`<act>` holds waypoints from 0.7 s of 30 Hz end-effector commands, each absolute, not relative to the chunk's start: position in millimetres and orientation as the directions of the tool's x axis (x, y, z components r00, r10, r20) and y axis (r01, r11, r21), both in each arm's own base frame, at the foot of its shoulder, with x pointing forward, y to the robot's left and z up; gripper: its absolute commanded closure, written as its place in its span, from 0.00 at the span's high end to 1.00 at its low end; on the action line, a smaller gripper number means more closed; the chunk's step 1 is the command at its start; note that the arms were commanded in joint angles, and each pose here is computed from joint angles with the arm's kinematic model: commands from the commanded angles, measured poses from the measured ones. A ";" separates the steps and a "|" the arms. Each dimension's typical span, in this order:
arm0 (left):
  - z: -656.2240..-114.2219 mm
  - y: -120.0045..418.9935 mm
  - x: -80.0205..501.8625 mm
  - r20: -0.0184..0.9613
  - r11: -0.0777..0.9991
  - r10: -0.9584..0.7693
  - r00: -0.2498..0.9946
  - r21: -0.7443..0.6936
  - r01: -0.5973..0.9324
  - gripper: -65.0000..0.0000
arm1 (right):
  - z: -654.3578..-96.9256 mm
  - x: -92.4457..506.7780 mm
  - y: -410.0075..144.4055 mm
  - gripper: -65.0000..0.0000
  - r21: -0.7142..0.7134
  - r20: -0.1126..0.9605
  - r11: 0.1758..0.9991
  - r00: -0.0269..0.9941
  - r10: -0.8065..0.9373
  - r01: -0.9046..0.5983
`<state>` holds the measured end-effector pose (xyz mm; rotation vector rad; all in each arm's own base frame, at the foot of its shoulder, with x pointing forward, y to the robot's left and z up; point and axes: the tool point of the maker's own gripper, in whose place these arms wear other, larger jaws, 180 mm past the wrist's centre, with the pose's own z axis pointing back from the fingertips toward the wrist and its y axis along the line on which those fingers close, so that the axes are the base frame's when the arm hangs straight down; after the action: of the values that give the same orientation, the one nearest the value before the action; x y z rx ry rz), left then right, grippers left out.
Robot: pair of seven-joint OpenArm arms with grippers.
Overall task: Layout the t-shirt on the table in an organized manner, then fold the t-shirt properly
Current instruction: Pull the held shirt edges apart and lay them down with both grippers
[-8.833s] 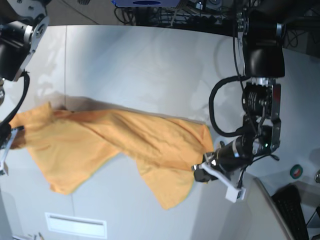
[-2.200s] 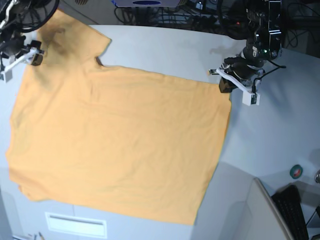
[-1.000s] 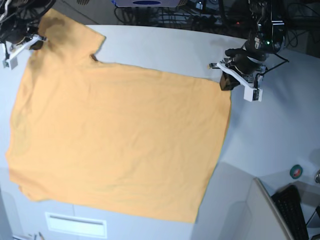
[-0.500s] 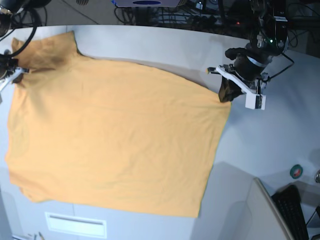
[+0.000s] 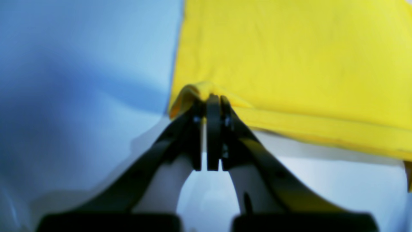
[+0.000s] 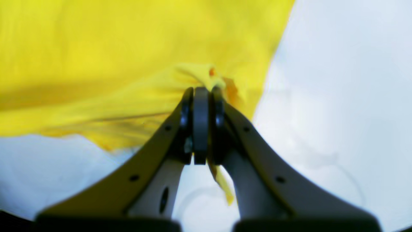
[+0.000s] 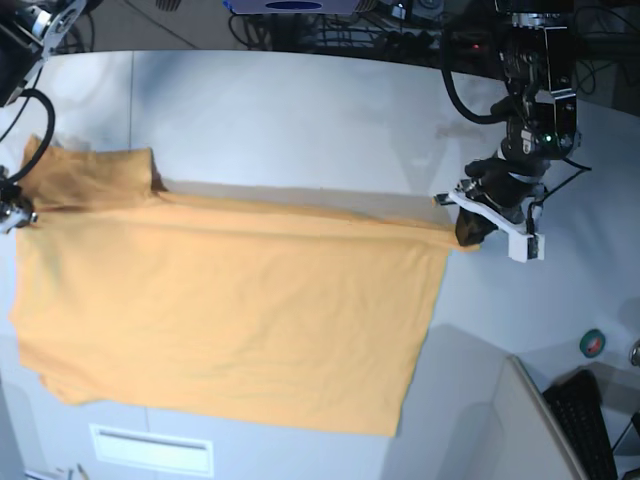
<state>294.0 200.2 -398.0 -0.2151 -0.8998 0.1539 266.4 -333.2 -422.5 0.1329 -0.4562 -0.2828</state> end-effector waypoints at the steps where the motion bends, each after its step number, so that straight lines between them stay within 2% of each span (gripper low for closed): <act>1: -387.0 203.5 305.8 0.788 0.969 0.218 0.576 -0.245 -0.032 0.00 | -409.8 279.5 -345.7 0.00 0.180 0.455 0.953 0.839 -0.299 0.242; 4: -393.9 195.2 315.7 0.778 0.967 0.213 0.591 -0.253 -0.015 0.00 | -412.5 294.1 -344.8 0.00 0.210 0.471 0.946 0.822 -0.320 0.248; 11: -401.9 194.6 337.0 0.765 0.961 0.236 0.600 -0.274 -0.028 0.00 | -430.8 323.0 -336.4 0.00 0.135 0.463 0.971 0.854 -0.238 0.197; 21: -410.2 199.5 357.2 0.747 0.954 0.265 0.609 -0.294 -0.056 0.00 | -434.6 338.5 -333.7 0.00 0.172 0.478 0.963 0.838 -0.264 0.205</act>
<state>343.7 195.7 -427.4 -0.2506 -0.8363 0.1939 324.1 -319.9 -452.4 0.1374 -0.4619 -0.2457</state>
